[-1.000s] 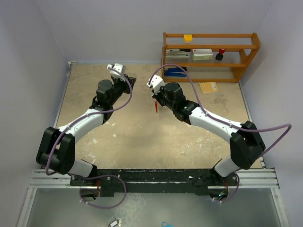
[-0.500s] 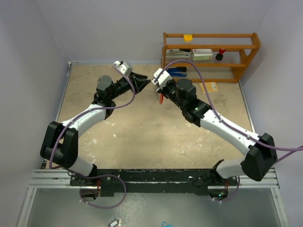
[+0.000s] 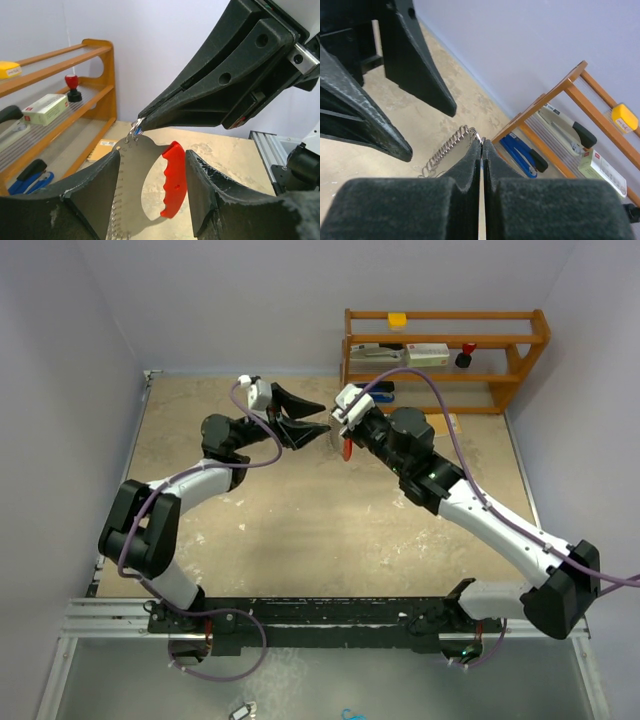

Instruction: Remove the keys from the keyring

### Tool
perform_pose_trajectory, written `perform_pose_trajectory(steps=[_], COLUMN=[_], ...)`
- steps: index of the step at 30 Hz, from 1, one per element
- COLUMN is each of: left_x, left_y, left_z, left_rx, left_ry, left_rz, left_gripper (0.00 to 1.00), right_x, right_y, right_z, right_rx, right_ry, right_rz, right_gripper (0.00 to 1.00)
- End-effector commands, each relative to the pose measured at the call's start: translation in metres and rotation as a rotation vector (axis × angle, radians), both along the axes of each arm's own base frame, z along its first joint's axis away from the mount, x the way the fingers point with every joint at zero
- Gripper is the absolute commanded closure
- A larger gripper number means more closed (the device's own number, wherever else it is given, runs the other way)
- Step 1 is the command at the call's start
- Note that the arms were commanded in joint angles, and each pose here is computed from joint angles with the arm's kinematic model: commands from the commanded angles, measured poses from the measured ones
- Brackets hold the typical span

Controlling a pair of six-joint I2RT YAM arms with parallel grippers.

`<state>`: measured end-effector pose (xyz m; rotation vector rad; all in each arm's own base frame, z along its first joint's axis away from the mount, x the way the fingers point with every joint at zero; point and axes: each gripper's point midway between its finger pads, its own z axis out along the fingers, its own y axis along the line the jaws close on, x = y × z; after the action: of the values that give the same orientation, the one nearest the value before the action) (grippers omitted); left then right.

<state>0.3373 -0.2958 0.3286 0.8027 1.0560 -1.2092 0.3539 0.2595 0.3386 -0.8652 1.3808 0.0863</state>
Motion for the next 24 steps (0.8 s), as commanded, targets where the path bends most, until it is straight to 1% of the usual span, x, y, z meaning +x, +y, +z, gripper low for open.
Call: perform_pose_trajectory(steps=[1, 9, 17, 21, 22, 24], left_x=[-0.018, -0.033, -0.028, -0.03, -0.031, -0.031], left_y=[0.0, -0.002, -0.002, -0.003, -0.003, -0.003], left_z=[0.032, 0.042, 0.026, 0.011, 0.009, 0.006], left_rx=[-0.039, -0.04, -0.012, 0.008, 0.006, 0.001], left_ry=[-0.154, -0.224, -0.177, -0.149, -0.142, -0.122], left_rz=[-0.103, -0.217, -0.241, -0.275, -0.281, -0.297], left_gripper=[0.46, 0.44, 0.43, 0.44, 0.44, 0.49], right_x=[-0.024, -0.047, -0.051, -0.051, -0.051, -0.052], right_y=[0.01, 0.021, 0.019, 0.018, 0.018, 0.017], right_z=[0.035, 0.04, 0.046, 0.053, 0.053, 0.055], right_rx=[0.079, 0.106, 0.113, 0.12, 0.122, 0.126], right_ry=[-0.031, -0.006, -0.02, -0.042, -0.045, -0.049], right_rz=[0.118, 0.246, 0.255, 0.252, 0.252, 0.251], right_gripper=[1.0, 1.0, 1.0, 1.0, 1.0, 1.0])
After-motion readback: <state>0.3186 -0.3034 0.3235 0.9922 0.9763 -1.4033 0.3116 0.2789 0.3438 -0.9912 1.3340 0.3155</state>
